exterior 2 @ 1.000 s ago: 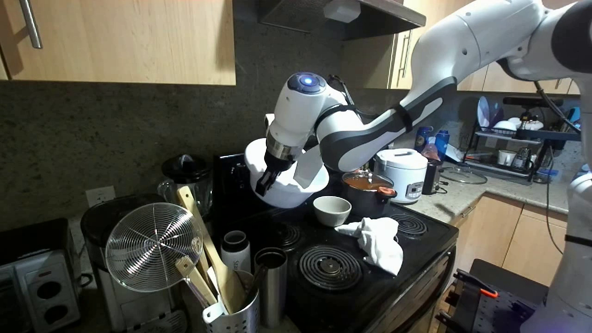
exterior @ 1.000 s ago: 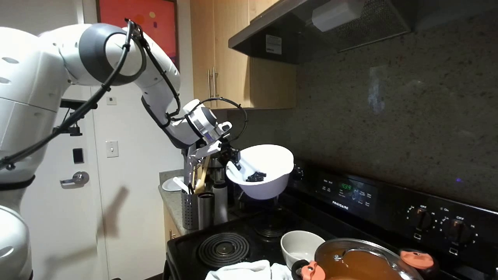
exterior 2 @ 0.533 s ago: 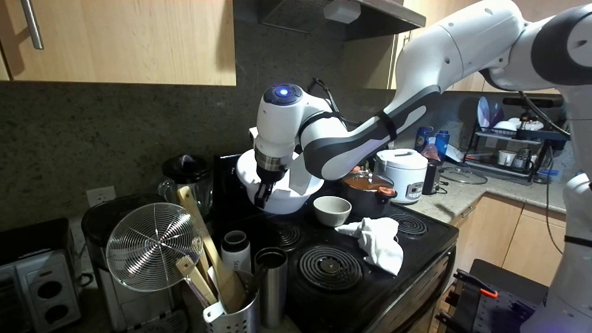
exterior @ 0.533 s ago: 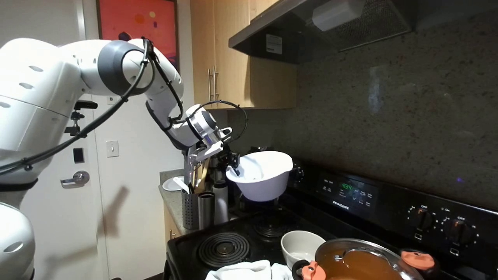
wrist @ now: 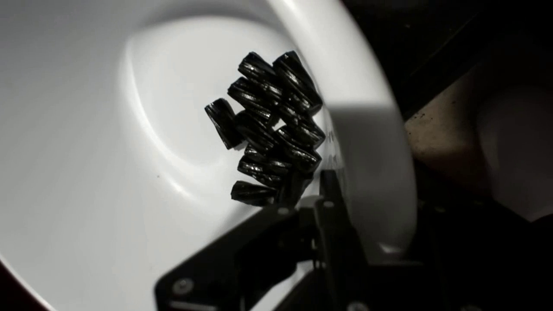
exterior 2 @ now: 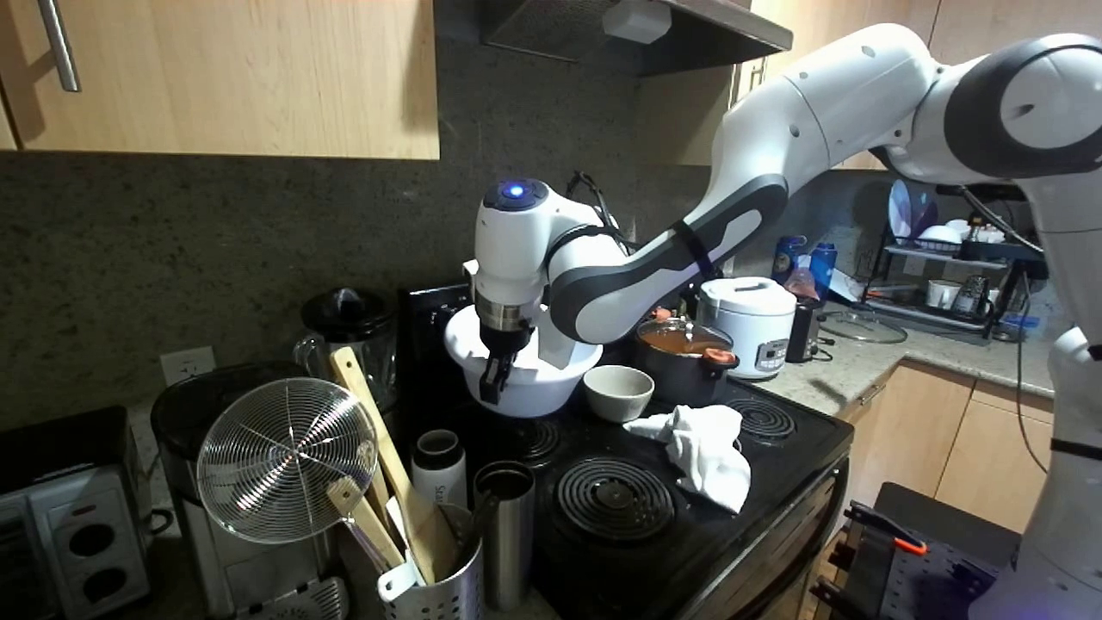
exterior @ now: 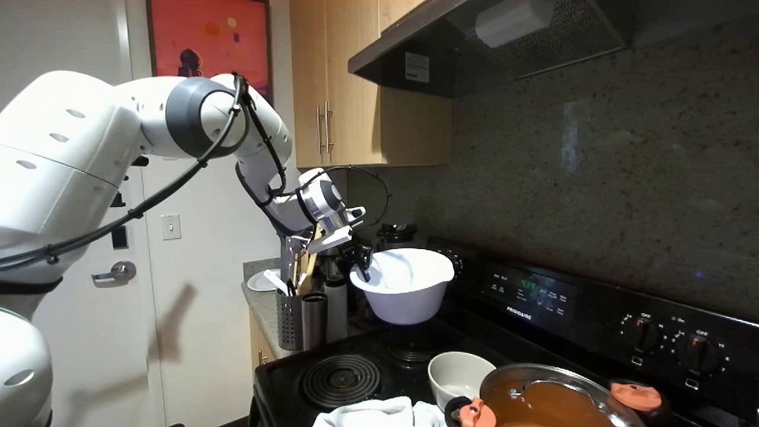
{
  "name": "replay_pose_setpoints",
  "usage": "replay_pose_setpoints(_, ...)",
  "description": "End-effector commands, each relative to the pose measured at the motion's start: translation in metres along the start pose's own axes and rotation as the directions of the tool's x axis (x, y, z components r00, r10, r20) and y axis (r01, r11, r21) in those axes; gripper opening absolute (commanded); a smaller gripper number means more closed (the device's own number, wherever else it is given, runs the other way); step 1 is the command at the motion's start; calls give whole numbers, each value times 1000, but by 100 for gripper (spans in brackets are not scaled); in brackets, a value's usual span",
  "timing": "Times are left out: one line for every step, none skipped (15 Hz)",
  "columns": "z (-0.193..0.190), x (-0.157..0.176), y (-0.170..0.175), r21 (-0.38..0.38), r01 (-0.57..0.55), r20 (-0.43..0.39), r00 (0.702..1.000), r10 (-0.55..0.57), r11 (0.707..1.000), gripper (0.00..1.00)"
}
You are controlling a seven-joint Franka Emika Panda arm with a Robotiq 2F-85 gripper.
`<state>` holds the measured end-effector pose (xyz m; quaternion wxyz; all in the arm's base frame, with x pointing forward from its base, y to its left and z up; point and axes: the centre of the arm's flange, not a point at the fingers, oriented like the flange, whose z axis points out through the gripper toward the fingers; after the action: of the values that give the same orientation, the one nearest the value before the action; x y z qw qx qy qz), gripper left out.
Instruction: Move the white bottle closer to the silver bottle then move the large white bowl to the back left of the stove, then move the small white bowl to the front left of the stove
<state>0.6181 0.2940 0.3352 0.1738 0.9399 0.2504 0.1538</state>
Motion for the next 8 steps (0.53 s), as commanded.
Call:
replay_pose_setpoints(8, 10, 14, 35, 20, -1, 1000, -20, 999, 6)
replay_pose_setpoints(13, 9, 15, 39, 22, 5, 1000, -22, 999, 6)
replay_pose_setpoints(18, 8, 17, 46, 23, 13, 1000, -23, 999, 6)
replay_pose_setpoints(23, 7, 18, 51, 25, 21, 999, -26, 998, 6)
replay_pose_setpoints(28, 6, 19, 55, 29, 28, 999, -30, 998, 6)
replay_pose_setpoints(32, 4, 19, 64, 30, 29, 999, -31, 998, 6)
replay_pose_setpoints(37, 2, 20, 71, 32, 34, 999, -34, 997, 6)
replay_pose_setpoints(41, 1, 20, 81, 28, 36, 999, -31, 996, 6)
